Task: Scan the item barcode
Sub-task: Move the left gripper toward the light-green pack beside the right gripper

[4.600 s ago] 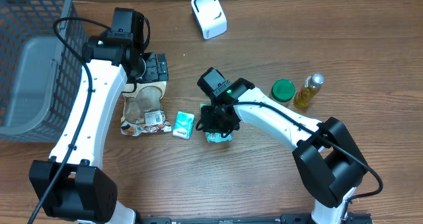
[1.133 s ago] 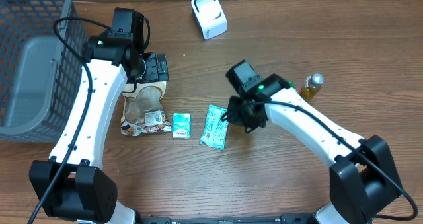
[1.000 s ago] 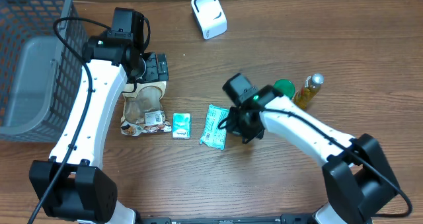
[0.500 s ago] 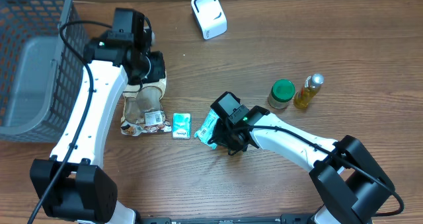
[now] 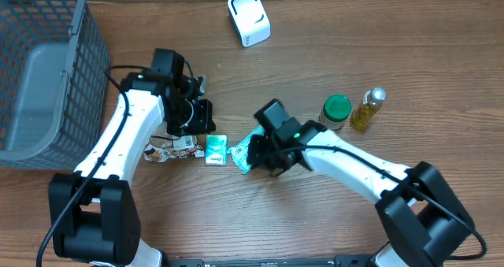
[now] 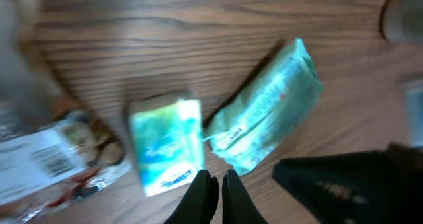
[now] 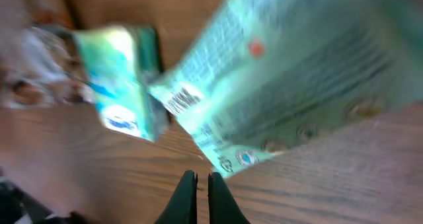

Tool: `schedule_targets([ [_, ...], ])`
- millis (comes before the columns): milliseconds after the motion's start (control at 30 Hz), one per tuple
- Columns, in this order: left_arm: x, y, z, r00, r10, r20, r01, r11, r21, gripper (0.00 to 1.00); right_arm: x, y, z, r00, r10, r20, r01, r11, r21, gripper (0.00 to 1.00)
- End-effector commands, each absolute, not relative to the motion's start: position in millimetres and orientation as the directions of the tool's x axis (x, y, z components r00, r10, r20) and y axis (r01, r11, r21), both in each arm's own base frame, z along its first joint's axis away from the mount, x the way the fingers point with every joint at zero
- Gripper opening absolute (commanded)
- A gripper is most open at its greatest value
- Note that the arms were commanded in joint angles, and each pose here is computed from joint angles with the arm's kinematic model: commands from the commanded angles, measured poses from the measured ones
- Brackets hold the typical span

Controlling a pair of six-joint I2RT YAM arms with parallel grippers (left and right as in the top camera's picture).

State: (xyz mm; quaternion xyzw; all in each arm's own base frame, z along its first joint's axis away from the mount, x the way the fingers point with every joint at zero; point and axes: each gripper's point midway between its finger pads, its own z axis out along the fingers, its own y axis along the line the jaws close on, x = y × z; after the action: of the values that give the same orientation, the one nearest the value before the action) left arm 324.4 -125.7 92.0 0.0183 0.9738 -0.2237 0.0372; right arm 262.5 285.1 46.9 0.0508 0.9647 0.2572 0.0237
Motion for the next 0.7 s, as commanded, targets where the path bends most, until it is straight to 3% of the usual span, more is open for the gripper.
schedule_targets([
  [0,310,-146,81,-0.996,0.075,-0.056,0.093,0.867,-0.489,0.04,289,270,72,-0.987,0.146,-0.066,0.087,0.835,0.543,0.04],
  [300,299,-186,62,-0.980,0.191,-0.053,0.191,0.842,-0.504,0.04,303,245,68,-0.976,0.214,-0.038,0.161,0.829,0.536,0.03],
  [667,294,-189,28,-0.979,0.201,0.035,0.159,0.857,-0.491,0.04,306,249,57,-0.977,0.209,-0.053,0.146,0.824,0.547,0.04],
])
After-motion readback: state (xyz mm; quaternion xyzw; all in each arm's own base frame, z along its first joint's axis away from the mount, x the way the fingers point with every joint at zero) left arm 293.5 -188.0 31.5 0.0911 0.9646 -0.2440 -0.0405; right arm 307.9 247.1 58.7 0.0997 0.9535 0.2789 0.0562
